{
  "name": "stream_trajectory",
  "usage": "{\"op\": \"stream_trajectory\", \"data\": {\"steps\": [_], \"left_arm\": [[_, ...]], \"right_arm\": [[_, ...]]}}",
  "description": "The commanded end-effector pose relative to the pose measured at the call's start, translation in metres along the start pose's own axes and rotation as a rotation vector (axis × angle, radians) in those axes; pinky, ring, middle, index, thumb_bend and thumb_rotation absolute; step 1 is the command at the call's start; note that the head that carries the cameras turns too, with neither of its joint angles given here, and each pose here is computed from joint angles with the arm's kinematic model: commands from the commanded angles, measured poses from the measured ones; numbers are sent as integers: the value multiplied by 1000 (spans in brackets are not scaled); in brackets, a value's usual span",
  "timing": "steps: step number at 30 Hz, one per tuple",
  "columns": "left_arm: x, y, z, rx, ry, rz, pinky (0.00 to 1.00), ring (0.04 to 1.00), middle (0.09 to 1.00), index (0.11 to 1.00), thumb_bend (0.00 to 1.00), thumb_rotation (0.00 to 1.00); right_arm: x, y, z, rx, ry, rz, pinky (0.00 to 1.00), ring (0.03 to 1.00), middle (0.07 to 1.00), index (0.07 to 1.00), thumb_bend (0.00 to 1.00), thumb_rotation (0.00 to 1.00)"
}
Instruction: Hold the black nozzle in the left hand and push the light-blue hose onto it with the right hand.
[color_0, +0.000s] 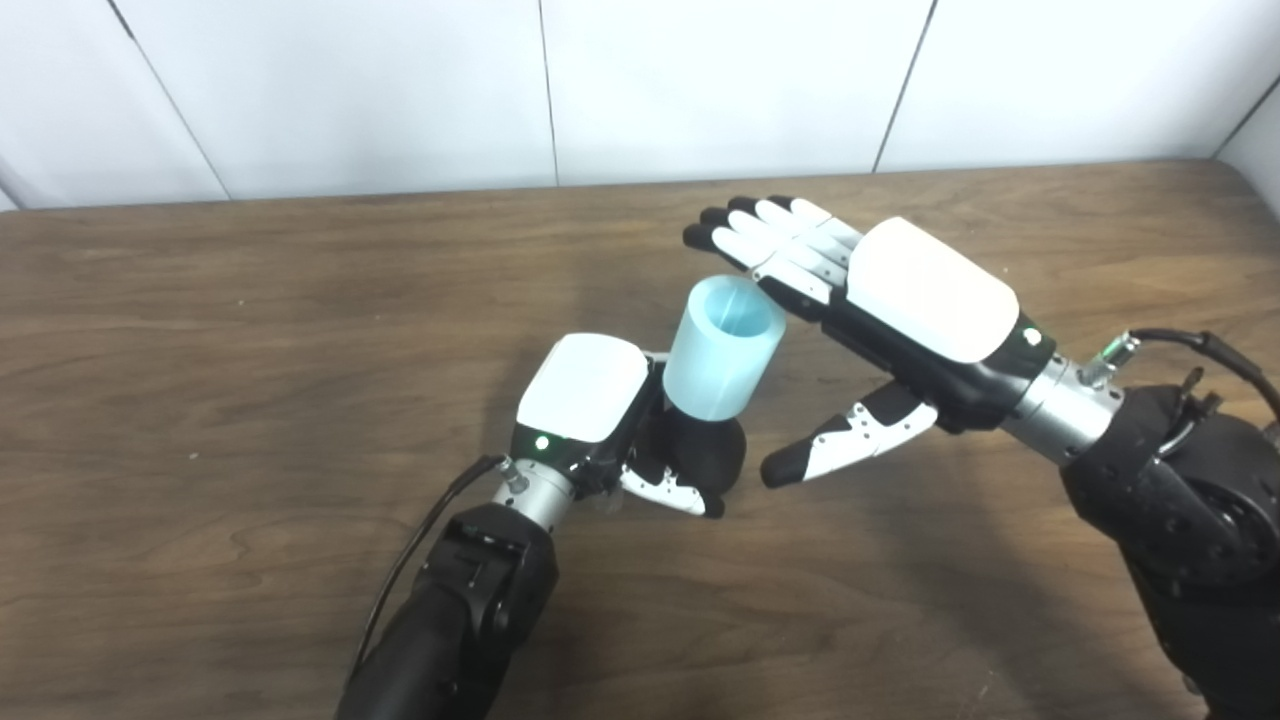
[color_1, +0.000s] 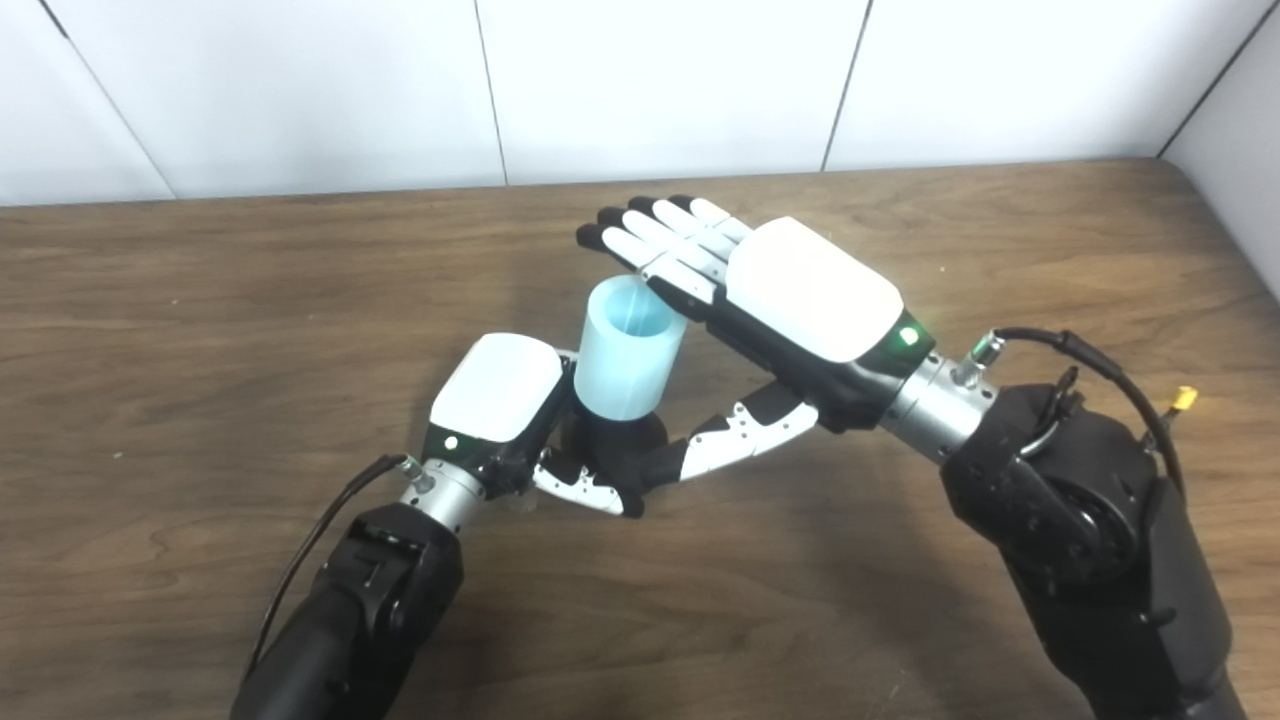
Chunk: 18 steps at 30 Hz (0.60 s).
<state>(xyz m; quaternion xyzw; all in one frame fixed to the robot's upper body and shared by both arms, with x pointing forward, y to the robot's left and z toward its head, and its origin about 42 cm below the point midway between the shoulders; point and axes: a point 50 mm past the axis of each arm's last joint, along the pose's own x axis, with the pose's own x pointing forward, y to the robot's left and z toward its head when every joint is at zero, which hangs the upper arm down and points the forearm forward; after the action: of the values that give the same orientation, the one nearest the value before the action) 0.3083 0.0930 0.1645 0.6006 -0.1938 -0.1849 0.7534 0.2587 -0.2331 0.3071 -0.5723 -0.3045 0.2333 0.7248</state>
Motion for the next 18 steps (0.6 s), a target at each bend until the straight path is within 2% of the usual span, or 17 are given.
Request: {"op": "stream_trajectory", "data": {"steps": [1, 8, 18], "left_arm": [[7, 15, 5, -1, -28, 68, 452, 549, 497, 481, 524, 0], [8, 15, 5, 5, -30, 61, 454, 555, 498, 481, 524, 0], [9, 16, 5, 5, -29, 70, 464, 560, 506, 478, 523, 0]], "right_arm": [[-1, -10, 7, -55, -39, -35, 971, 1000, 1000, 1000, 658, 1000], [0, -9, 10, -65, -50, -22, 962, 1000, 1000, 997, 659, 1000], [-3, -7, 6, -86, -49, 45, 917, 983, 984, 935, 668, 998]]}}
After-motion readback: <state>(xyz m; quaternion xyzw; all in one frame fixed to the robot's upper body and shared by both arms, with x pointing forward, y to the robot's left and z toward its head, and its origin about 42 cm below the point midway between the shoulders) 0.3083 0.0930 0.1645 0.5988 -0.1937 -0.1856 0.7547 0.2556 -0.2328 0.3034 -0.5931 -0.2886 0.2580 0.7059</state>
